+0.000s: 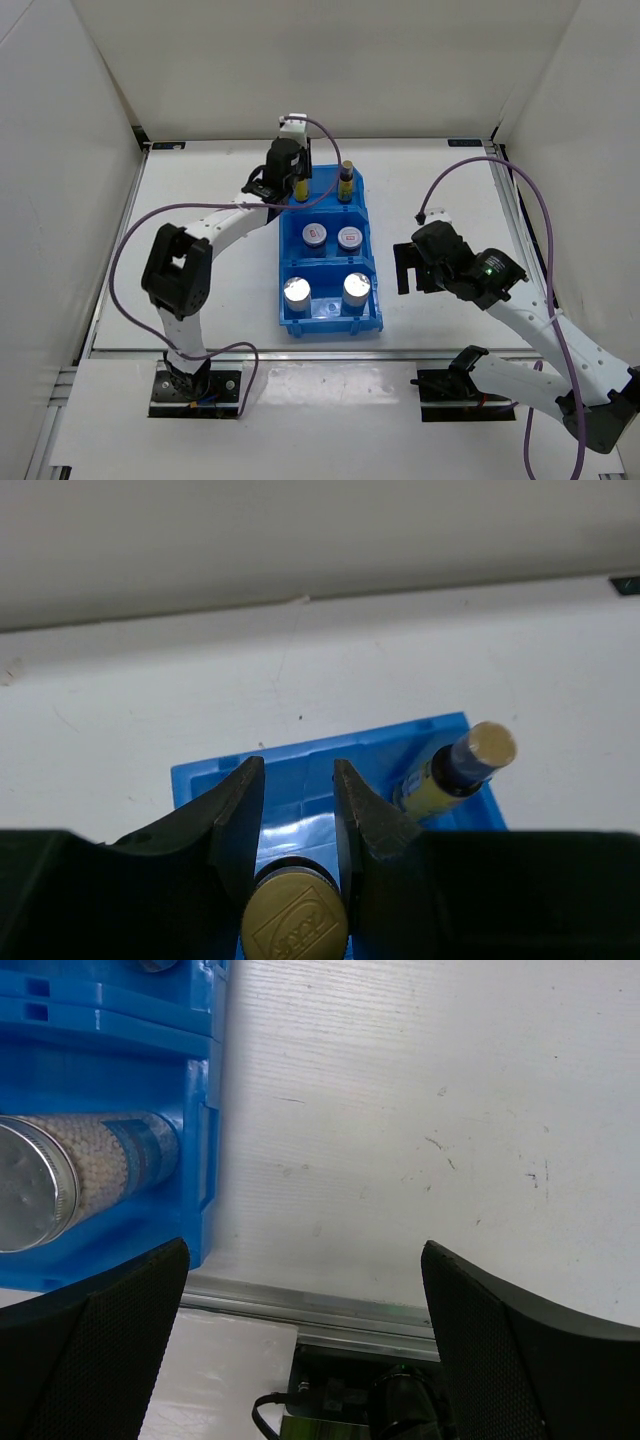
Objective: Organize the condiment bottles
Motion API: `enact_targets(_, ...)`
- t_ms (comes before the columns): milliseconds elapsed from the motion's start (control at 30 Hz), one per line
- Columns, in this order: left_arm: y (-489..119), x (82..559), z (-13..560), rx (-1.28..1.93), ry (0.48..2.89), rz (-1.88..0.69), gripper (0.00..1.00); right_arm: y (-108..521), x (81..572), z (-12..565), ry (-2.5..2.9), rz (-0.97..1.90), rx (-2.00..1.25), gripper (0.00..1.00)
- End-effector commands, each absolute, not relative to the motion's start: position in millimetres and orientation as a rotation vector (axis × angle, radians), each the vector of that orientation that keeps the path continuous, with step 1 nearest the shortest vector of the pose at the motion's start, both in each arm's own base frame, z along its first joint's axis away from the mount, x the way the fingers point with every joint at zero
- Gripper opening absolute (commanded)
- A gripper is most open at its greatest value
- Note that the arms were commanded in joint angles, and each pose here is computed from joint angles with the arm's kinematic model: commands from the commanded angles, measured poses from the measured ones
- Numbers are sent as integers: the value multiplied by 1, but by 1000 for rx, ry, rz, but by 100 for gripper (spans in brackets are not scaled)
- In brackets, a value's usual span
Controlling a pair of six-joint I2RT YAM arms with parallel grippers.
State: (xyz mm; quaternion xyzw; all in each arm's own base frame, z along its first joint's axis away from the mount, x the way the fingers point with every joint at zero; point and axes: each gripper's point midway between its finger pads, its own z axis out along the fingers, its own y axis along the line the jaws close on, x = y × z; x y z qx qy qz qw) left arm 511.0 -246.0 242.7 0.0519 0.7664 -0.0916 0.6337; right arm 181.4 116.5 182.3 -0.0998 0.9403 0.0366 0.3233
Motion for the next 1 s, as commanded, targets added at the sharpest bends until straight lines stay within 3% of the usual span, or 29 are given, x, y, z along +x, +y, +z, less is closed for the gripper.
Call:
enact_targets(0,-257,526,289,93,1622,-309,11,112,184,184,2445,77,-233,100)
enact_targets(167,-259,548,243,87,1662,-311,11,113,185,182,2453,74,-225,100)
enact_targets(367,-260,560,204,82,1707,-296,27,109,186,180,2459,39,-222,100)
enact_targets(400,-260,560,204,73,1708,-304,41,110,186,178,2468,36,-212,100)
enact_targets(433,-260,559,200,75,1716,-301,42,110,186,178,2468,36,-212,100)
enact_targets(533,-261,558,200,82,1717,-309,65,109,187,179,2464,26,-208,100)
enact_targets(567,-260,557,196,84,1725,-306,86,109,188,177,2471,19,-211,100)
enact_targets(600,-260,557,196,84,1726,-306,97,109,188,177,2471,19,-211,100)
enact_targets(767,-248,545,239,80,1667,-281,100,107,190,179,2476,-14,-183,100)
enact_targets(967,-211,493,338,51,1617,-242,100,106,189,181,2476,-14,-183,100)
